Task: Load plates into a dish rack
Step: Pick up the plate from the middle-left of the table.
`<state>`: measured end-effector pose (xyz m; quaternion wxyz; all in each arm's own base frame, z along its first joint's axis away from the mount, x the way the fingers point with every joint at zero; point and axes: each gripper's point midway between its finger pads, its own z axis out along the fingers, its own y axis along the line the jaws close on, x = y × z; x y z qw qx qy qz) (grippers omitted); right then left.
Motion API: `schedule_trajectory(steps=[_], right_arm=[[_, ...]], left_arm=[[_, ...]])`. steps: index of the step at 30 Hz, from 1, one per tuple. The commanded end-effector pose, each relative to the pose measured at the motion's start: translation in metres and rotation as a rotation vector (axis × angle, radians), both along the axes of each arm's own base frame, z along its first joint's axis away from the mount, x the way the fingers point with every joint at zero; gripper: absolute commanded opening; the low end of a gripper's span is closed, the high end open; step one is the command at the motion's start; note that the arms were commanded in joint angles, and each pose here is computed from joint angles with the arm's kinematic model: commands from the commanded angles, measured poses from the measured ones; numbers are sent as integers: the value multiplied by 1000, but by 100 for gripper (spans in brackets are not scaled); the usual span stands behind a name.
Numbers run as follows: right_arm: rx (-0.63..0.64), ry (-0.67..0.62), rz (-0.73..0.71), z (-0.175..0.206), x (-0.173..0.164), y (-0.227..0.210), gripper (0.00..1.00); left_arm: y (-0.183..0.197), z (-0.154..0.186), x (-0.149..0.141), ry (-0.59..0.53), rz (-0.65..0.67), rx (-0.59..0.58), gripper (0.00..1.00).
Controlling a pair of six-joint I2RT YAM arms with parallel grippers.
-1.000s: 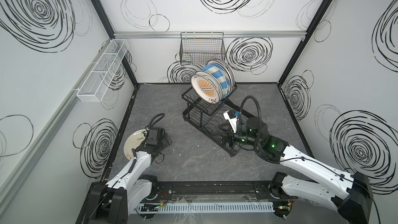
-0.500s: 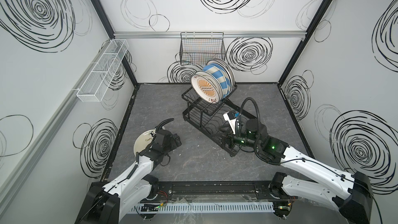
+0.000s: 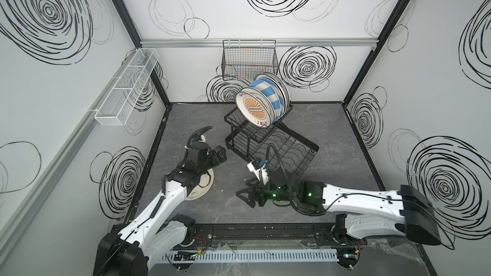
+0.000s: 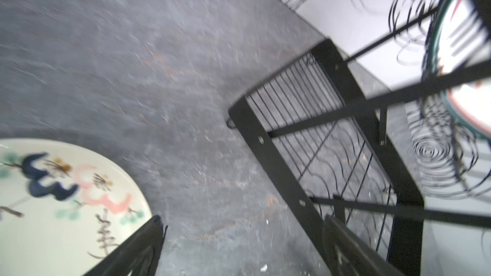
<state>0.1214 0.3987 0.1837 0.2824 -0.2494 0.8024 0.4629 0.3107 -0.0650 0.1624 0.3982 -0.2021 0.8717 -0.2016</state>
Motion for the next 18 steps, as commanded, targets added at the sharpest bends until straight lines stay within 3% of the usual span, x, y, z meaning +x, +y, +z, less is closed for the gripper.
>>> schedule_trajectory(steps=[1,5,10,18], right_arm=[[109,136,-136,-5,17,33,78],[85,226,-127,-43,24,70,78],[93,306,-103,-75,33,99,77],[72,343,-126,-113,74,122,78]], left_arm=[[22,20,3,-11,-78,25,96],[53,29,4,-24,-53,47,96],[90,17,-7,-41,18,-35,96],[97,17,-8,-88,55,-51,96]])
